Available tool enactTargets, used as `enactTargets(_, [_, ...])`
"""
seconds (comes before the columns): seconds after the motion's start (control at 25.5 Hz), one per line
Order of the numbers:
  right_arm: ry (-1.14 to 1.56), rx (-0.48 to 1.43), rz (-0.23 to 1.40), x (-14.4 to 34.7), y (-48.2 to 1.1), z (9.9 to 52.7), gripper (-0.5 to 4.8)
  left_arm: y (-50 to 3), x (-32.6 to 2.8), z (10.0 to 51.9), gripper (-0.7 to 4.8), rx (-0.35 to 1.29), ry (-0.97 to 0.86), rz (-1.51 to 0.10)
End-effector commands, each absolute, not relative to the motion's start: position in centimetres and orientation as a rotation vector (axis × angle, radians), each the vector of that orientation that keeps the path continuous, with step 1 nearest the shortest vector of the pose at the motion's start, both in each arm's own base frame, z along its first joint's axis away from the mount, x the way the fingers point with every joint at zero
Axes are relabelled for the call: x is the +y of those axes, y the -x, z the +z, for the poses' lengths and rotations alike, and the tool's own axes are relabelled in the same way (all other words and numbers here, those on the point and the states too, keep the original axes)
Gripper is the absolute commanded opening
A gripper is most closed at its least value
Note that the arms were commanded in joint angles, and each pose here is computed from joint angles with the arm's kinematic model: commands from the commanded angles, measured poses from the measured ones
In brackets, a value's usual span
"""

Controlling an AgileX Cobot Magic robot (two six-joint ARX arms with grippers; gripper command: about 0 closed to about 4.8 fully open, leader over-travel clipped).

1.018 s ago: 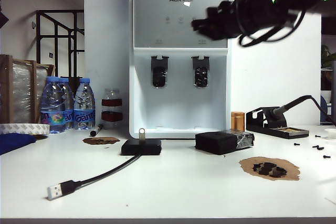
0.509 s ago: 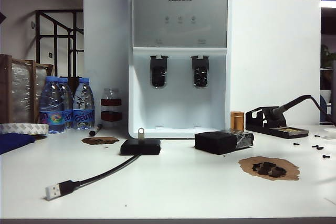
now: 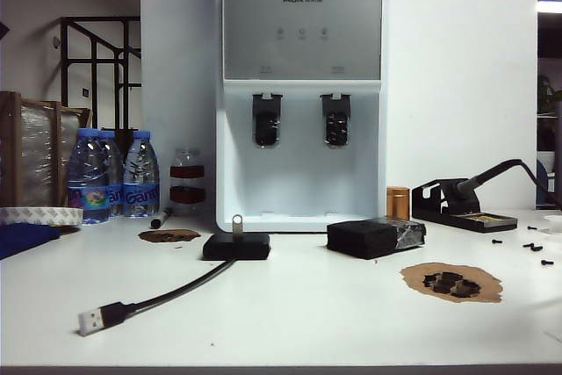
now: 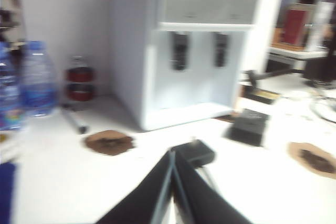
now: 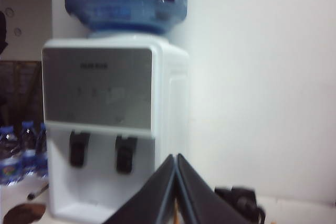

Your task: Take the USB flash drive out of the black sponge and insert it into the slot on top of the black USB adpator box.

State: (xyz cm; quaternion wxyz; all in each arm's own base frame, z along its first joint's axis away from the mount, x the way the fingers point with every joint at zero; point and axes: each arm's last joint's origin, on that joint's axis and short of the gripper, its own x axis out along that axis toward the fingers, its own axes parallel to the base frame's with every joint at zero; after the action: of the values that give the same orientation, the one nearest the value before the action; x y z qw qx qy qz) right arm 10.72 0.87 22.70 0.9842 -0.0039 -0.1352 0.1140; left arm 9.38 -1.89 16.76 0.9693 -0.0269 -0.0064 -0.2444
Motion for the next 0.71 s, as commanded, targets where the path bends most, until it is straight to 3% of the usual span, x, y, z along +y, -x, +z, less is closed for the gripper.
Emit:
enactTargets(0.04, [-0.046, -0.221, 0.14, 0.6, -10.8, 20.4, -0.02, -9.0, -3.7, 16.3, -0.05, 0.035, 0.045, -0.47])
enactTargets(0.27, [-0.076, -0.192, 0.119, 0.5, -10.6, 18.4, -0.02, -8.3, -4.9, 15.3, -0.05, 0.098, -0.115, -0.409])
enactTargets(0.71, [-0.07, -0.14, 0.083, 0.4, -9.7, 17.6, -0.01, -8.9, -3.6, 15.0, -0.05, 0.128, -0.181, -0.262])
